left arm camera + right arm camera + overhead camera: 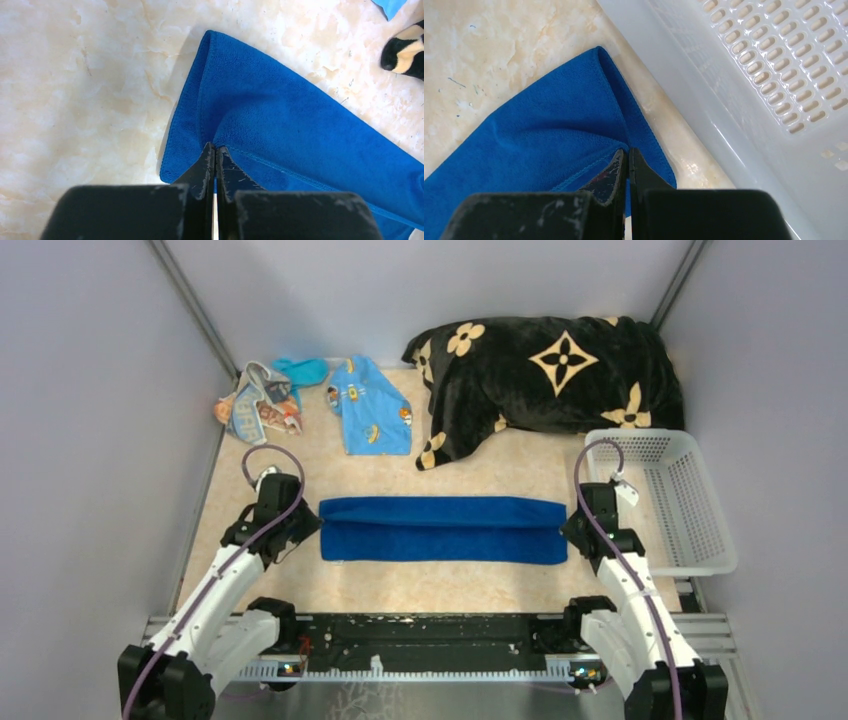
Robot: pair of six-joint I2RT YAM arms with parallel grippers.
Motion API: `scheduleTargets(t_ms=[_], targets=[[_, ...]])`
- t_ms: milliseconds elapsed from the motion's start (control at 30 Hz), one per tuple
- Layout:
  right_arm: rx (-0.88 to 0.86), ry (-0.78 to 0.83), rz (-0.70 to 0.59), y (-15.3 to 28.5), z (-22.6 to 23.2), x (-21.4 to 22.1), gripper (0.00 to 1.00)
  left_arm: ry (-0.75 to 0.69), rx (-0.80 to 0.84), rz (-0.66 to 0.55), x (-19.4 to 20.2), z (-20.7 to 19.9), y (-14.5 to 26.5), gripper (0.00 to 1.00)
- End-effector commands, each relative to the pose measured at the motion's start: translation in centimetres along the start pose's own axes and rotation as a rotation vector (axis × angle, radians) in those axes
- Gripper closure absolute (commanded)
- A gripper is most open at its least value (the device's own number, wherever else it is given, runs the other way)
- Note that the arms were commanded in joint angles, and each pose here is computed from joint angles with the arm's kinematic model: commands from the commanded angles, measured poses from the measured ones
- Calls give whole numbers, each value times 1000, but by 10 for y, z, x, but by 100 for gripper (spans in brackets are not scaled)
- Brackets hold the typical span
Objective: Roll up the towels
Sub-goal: Fold the towel at the center of the board.
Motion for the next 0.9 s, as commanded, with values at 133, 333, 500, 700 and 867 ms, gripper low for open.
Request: scheduleTargets(t_ms=[133,333,500,700,867], targets=[[126,-93,-95,12,-7,-16,100,45,-114,37,15,19,-8,100],[201,-137,-7,-1,-10,-1,100,88,-150,106,31,27,-19,98],[191,-130,68,-7,-10,9,94,112,-141,123,37,30,-19,81],[88,-133,115,2,-4,10,58,140,-98,90,36,29,-10,65],[32,-151,116,22,-1,4,51,157,-85,45,28,27,1,53]])
Point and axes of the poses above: each gripper's point midway between its finger pads, its own y axis back along the fingers, its own z axis along the line the jaws close on, x = y × z, the point moved 10 cm from there along y, back along the fingers, and after that the axes turned 1 degree about y, right-handed, at the moved point
